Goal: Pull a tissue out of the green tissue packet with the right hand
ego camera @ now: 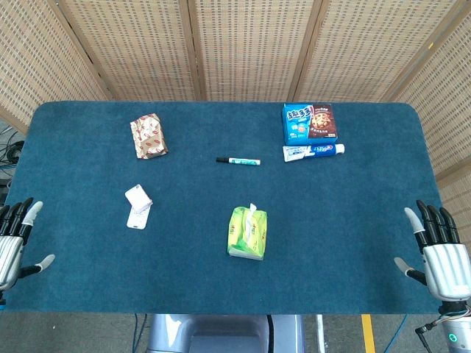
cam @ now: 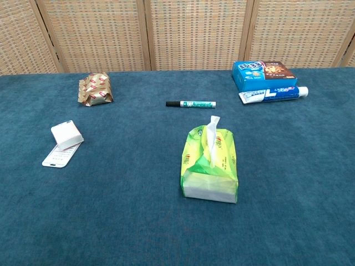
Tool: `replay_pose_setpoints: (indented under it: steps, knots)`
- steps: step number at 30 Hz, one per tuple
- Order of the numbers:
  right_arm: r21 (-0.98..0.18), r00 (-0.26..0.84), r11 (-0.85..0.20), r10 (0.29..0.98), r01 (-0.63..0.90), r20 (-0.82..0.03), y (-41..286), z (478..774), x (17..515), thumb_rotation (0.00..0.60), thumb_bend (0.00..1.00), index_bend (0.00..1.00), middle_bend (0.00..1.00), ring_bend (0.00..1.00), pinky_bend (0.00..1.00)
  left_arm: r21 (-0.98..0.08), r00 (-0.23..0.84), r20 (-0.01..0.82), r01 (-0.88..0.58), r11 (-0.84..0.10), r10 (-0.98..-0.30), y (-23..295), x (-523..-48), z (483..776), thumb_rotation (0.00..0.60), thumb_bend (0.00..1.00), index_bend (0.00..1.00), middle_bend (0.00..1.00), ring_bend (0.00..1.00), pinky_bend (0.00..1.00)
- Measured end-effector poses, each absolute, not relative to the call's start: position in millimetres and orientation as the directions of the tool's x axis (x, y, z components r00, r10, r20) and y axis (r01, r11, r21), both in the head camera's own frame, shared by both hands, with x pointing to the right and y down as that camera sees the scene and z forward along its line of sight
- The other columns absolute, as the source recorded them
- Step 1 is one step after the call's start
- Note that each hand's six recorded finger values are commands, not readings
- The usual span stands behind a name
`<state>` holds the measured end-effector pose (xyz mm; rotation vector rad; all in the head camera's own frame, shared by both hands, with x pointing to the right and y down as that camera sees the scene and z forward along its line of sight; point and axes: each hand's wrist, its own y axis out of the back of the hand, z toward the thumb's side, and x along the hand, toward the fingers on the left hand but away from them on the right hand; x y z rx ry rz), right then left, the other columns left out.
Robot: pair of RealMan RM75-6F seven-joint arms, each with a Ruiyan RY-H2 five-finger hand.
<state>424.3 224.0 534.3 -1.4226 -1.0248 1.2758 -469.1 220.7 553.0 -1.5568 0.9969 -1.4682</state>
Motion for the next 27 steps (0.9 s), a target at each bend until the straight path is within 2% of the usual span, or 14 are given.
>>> replay_pose_setpoints:
  steps: [9,14,19,21,27]
  knots:
    - [-0.969,0.161,-0.243,0.959,0.036,-0.234,222,540,414,0.600,0.00,0.02,0.00,0.00,0.03,-0.912,0.037,0.405,-0.055,-0.406,-0.914,219,-470,551,0.600,0.00,0.00,0.00,0.00,0.00]
    - [-0.959,0.298,-0.280,0.919,0.037,-0.257,207,549,388,0.600,0.00,0.05,0.00,0.00,0.04,-0.911,0.035,0.407,-0.054,-0.408,-0.913,217,-470,553,0.600,0.00,0.00,0.00,0.00,0.00]
    - [-0.949,0.486,-0.317,0.830,0.004,-0.275,177,560,341,0.600,0.01,0.07,0.03,0.00,0.12,-0.910,0.027,0.410,-0.057,-0.411,-0.912,215,-470,555,0.600,0.00,0.00,0.00,0.00,0.00]
    - [-0.946,0.538,-0.322,0.792,-0.032,-0.288,169,565,323,0.600,0.03,0.10,0.06,0.02,0.17,-0.908,0.027,0.414,-0.057,-0.415,-0.910,214,-469,556,0.600,0.00,0.00,0.00,0.00,0.00]
    - [-0.921,0.675,-0.380,0.658,-0.085,-0.334,153,577,253,0.600,0.13,0.14,0.10,0.06,0.20,-0.903,0.010,0.426,-0.054,-0.426,-0.905,212,-472,561,0.600,0.00,0.00,0.00,0.00,0.00]
